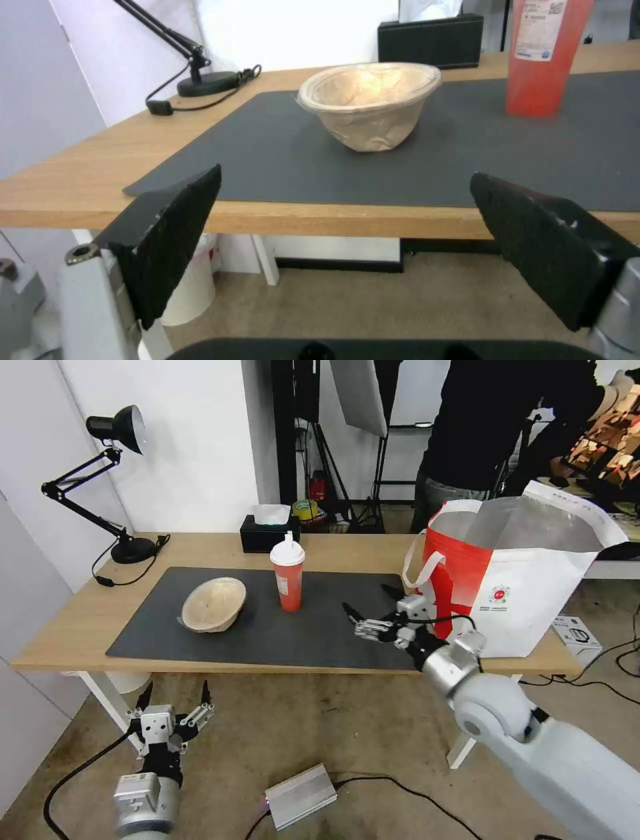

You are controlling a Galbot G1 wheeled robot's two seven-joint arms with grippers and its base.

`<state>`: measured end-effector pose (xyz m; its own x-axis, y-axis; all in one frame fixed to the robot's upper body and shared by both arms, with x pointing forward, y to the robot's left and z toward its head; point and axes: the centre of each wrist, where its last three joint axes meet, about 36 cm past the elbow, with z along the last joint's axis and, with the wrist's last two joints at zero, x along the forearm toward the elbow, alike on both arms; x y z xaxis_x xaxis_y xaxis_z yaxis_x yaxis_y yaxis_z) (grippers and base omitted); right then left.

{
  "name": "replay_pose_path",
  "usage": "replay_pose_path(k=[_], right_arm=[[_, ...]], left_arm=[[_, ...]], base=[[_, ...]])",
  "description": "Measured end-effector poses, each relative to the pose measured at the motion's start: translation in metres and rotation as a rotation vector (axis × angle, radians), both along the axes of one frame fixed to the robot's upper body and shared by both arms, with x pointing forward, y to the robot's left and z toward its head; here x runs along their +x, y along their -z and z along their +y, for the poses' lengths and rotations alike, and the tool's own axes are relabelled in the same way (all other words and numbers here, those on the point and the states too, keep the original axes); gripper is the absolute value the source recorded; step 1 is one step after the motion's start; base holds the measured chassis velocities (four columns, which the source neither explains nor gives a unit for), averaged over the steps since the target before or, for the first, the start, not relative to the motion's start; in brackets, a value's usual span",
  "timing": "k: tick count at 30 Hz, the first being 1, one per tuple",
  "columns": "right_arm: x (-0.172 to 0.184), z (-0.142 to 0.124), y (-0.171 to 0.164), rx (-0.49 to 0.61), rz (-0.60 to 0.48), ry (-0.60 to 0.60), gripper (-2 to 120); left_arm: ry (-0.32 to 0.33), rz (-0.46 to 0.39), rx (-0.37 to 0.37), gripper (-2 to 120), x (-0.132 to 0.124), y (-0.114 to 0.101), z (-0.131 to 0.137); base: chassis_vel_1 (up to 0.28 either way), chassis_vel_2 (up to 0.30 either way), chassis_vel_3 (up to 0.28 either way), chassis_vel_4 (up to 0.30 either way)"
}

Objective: Pick up the trash from the table and place it into the takeout bag.

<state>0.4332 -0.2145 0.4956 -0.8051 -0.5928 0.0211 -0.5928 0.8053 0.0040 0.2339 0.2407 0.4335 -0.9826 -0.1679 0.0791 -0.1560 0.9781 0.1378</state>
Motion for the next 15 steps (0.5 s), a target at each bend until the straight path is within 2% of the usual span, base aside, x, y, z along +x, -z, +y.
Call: replay_pose_path(k=[9, 15], right_arm=[[0.043, 0.033, -0.006, 0.021, 0.038, -0.039, 100], [0.059, 0.053, -0.006, 0.029, 0.052, -0.052, 100]], left_arm=[[-0.012, 0.004, -0.001, 100, 0.0, 0.002, 0.001], [-0.019, 0.004, 0.001, 100, 0.0, 0.002, 0.002]], base=[[0.0, 0.0, 0.0, 0.0], [0.0, 0.0, 0.0, 0.0]])
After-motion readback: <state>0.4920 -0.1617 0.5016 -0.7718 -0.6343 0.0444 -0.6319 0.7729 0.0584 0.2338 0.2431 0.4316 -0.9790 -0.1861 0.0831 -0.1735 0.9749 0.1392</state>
